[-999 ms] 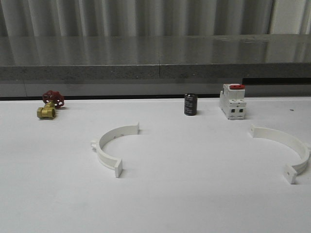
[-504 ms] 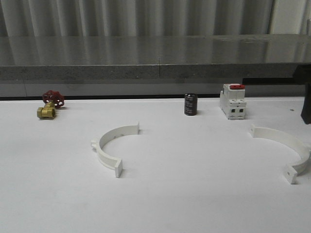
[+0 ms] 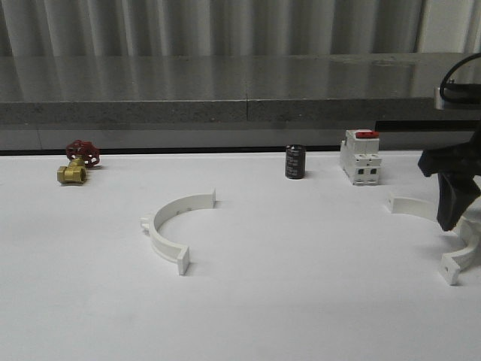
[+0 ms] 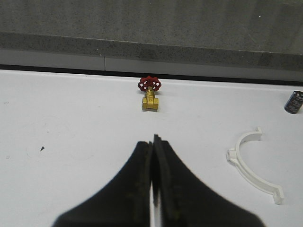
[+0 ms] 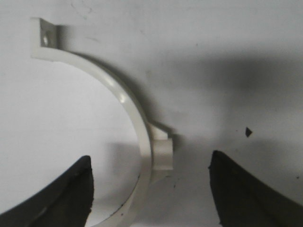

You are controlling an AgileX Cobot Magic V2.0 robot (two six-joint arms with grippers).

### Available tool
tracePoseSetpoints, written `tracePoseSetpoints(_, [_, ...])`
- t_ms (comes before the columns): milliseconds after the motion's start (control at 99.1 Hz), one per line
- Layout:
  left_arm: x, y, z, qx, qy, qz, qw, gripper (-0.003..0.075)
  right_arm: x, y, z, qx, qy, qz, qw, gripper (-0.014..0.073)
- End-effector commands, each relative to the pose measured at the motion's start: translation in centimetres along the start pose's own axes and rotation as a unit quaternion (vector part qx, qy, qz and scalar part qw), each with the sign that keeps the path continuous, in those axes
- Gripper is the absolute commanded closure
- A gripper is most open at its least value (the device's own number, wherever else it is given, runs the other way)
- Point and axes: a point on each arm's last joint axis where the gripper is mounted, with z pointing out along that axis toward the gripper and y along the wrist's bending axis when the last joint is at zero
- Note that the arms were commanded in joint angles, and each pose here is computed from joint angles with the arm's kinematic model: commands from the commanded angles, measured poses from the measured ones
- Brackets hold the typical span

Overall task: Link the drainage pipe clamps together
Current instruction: 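Grasp the second clamp half by its tab with the right gripper, then carry it to the first half and press their ends together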

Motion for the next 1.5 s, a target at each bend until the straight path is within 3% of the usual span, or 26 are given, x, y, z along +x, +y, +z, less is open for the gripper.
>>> tracePoseSetpoints(0, [-1.4,-0.3,-0.3,0.013,-0.044,-0.002,0.999,0.0741,-1.3,0.1,-1.0,-0.004,-0.039,-0.002,0.999,0.0117])
tracePoseSetpoints(363, [-1.4,-0.3,-0.3,0.013,-0.044,-0.002,0.999,0.0741,-1.4,0.1,-0.6,-0.004,-0.046,-0.002,0.999,0.0196])
tracePoseSetpoints(656, [-1.4,-0.3,-0.3,0.013,-0.044,-0.002,0.999,0.0741,-1.4,0.1,-0.6,-0.005,-0.047,-0.001,0.999,0.0457])
tracePoseSetpoints(1231, [-1.4,-0.3,-0.3,0.013,-0.044,-0.002,0.999,0.0741,-1.9,0.4,-1.1,-0.017,-0.046,0.018,0.999,0.0464])
tracePoseSetpoints(1342, [-1.4,-0.3,-0.3,0.013,-0.044,-0.002,0.999,0.0741,-2.5,1.6,-1.8,-0.031,-0.042,0.018,0.998,0.0464])
tracePoseSetpoints(1493, [-1.4,-0.3,-0.3,0.013,-0.044,-0.002,0.999,0.0741,-2.9,5.5,-2.8,-0.056,-0.046,0.014,0.997,0.0464])
